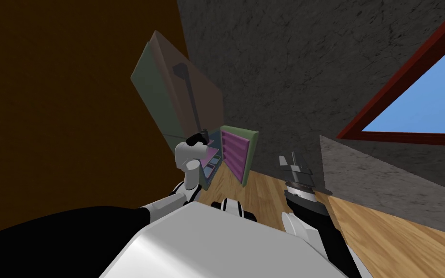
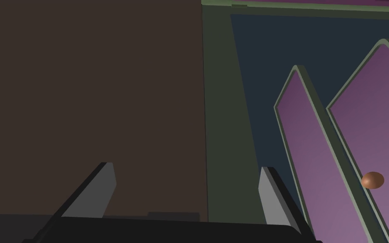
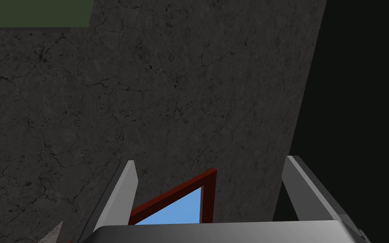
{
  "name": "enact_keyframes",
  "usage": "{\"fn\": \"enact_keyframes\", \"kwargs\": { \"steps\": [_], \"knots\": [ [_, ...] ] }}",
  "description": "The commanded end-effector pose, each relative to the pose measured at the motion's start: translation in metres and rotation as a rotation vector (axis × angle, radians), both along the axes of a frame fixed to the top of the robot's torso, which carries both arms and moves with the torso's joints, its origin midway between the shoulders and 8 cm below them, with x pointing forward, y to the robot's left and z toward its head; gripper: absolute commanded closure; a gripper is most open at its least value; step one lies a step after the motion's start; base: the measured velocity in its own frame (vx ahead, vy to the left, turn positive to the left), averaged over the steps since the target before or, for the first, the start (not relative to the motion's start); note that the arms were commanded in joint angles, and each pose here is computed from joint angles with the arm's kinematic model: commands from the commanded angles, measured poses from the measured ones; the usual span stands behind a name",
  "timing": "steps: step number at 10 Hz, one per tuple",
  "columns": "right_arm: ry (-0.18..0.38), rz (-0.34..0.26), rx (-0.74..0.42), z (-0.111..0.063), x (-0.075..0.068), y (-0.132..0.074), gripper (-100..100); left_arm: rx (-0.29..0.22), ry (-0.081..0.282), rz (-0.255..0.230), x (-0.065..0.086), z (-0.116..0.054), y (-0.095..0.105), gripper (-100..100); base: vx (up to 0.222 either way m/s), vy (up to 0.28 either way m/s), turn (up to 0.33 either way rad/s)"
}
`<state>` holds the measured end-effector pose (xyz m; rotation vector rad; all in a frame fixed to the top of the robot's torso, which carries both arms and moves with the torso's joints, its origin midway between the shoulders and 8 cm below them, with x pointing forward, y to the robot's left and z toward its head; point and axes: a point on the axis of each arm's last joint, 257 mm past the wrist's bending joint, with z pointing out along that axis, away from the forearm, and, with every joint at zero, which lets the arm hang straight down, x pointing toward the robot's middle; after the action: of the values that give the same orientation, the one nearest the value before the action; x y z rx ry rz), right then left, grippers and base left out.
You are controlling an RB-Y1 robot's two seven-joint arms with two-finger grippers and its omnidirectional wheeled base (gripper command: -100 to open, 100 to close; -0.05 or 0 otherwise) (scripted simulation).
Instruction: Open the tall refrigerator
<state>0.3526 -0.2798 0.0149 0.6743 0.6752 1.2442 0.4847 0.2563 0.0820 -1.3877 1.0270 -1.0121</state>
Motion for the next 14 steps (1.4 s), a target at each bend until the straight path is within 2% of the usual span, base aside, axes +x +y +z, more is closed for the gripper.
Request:
{"fn": "enact_keyframes", "kwargs": {
  "steps": [1,9,10,14],
  "knots": [
    [0.000,0.000,0.000,0.000,0.000,0.000,0,-0.041,0.012,-0.005,-0.002,0.006,-0.010,-100,-0.026,0.109,-0.045],
    [0.000,0.000,0.000,0.000,0.000,0.000,0,-0.165,0.018,-0.045,-0.017,0.027,-0.043,-100,-0.025,0.110,-0.055],
    [0.000,0.000,0.000,0.000,0.000,0.000,0,-0.200,0.015,-0.064,-0.025,0.031,-0.053,-100,-0.023,0.102,-0.054],
    [0.000,0.000,0.000,0.000,0.000,0.000,0,-0.277,0.006,-0.116,-0.043,0.037,-0.071,-100,-0.002,0.063,-0.029]
  ]
}}
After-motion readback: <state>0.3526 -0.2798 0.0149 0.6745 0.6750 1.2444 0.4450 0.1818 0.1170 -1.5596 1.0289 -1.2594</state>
